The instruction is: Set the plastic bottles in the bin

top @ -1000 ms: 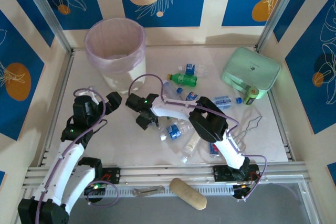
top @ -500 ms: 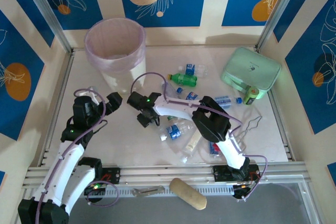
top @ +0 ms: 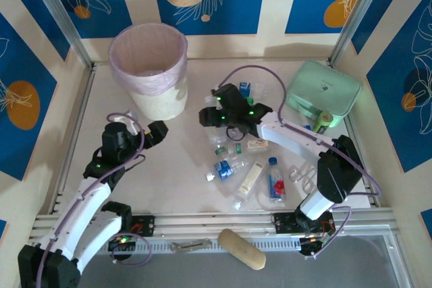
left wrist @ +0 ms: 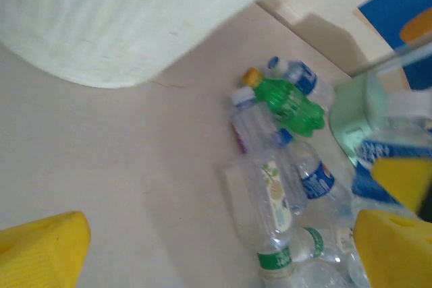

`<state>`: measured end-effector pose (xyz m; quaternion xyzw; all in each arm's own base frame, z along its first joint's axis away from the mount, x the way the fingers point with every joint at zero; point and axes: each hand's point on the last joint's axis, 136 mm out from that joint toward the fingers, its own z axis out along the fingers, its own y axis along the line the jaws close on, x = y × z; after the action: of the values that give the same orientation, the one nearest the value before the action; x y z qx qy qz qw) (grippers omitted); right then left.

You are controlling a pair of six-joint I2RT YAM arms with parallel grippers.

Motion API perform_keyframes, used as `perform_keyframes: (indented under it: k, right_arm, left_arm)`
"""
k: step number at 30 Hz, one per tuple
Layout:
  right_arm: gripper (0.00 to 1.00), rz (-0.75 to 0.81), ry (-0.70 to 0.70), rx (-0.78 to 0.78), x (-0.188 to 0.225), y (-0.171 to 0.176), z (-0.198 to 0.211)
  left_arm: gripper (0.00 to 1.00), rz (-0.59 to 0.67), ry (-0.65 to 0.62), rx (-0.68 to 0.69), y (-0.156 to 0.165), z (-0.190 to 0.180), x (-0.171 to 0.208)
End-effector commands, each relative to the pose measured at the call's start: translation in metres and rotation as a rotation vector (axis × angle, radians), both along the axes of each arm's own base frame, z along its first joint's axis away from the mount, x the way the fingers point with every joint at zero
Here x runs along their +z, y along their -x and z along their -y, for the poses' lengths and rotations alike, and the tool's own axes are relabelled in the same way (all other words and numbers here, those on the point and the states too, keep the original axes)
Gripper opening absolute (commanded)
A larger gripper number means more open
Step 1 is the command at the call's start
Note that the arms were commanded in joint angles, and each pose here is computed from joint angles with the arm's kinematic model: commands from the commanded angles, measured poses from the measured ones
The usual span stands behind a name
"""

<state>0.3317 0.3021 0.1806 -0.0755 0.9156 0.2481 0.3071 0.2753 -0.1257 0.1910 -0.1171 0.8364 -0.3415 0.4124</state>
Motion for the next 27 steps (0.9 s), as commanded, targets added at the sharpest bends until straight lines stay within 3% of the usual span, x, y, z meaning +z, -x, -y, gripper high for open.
perform_keyframes:
  k: [1, 7, 16, 27]
  right_arm:
    - [0.56, -0.031, -0.154, -0.121, 0.009, -0.006, 0.014]
    - [0.56, -0.054, -0.230, -0.247, 0.007, -0.009, 0.047]
    - [0.56, -0.047, -0.279, -0.276, 0.014, -0.004, 0.056]
    - [0.56, -0.060, -0.327, -0.231, 0.016, 0.004, 0.042]
  left_arm:
    - [1.00, 0.065, -0.006, -0.074, 0.000, 0.032, 0.008]
    - [1.00, 0.092, 0.008, -0.279, 0.005, 0.104, 0.010]
    - [1.00, 0.119, 0.060, -0.588, 0.027, 0.199, 0.017]
    - [0.98, 0.118, 0.039, -0.666, 0.031, 0.230, 0.013]
